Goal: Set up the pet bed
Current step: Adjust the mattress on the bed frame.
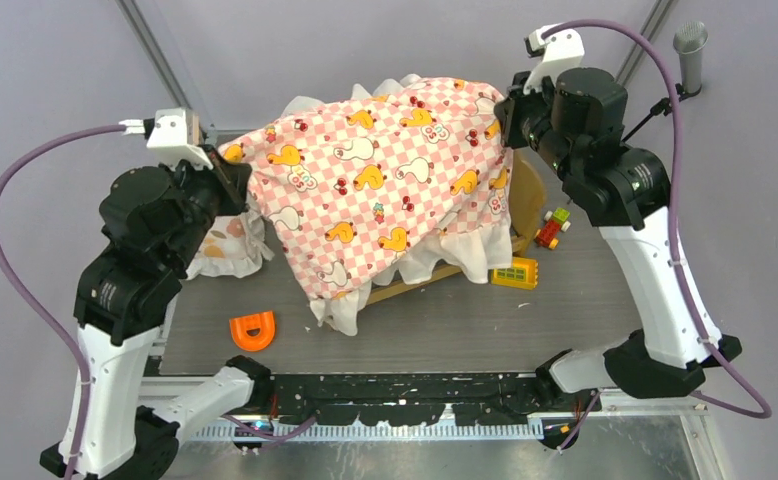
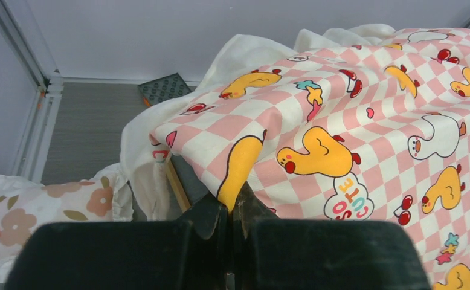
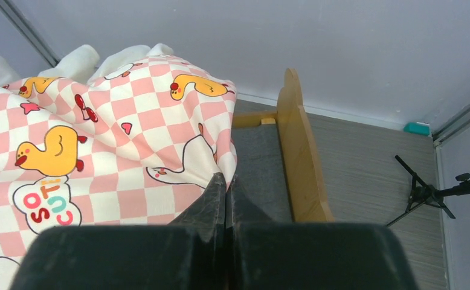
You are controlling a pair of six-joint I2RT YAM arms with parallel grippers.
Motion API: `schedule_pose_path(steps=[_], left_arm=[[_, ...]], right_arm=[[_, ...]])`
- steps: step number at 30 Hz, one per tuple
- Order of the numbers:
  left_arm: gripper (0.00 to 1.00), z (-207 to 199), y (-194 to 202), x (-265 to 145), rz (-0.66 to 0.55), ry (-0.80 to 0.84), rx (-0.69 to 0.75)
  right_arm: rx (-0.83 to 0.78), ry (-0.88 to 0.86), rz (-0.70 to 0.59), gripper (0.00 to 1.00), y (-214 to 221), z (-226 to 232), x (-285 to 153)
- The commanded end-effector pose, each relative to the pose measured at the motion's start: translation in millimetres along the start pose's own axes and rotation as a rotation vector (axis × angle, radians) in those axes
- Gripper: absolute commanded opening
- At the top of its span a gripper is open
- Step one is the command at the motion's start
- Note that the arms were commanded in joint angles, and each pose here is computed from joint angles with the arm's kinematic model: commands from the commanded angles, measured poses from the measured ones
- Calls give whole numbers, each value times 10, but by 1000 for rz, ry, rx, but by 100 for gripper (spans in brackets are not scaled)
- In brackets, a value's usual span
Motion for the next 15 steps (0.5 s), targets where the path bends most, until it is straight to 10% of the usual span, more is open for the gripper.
schedule_pose_path(steps=[1, 15], left_arm=[[0, 90, 59, 34, 15, -75, 72], [0, 211, 639, 1106, 93, -199, 112]], right_arm=[[28, 38, -58, 1, -31, -20, 13], [-44, 320, -40, 1, 388, -56, 833]])
Point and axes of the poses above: each gripper's point midway between its finger pads, its own x axis out along the fingers, its own z axis along the line the jaws close on, y = z × x, the point moved 10 cm from there along -x, back along the fingers, and after that the axes turned 5 degrees about -x, right-handed, at the moved point
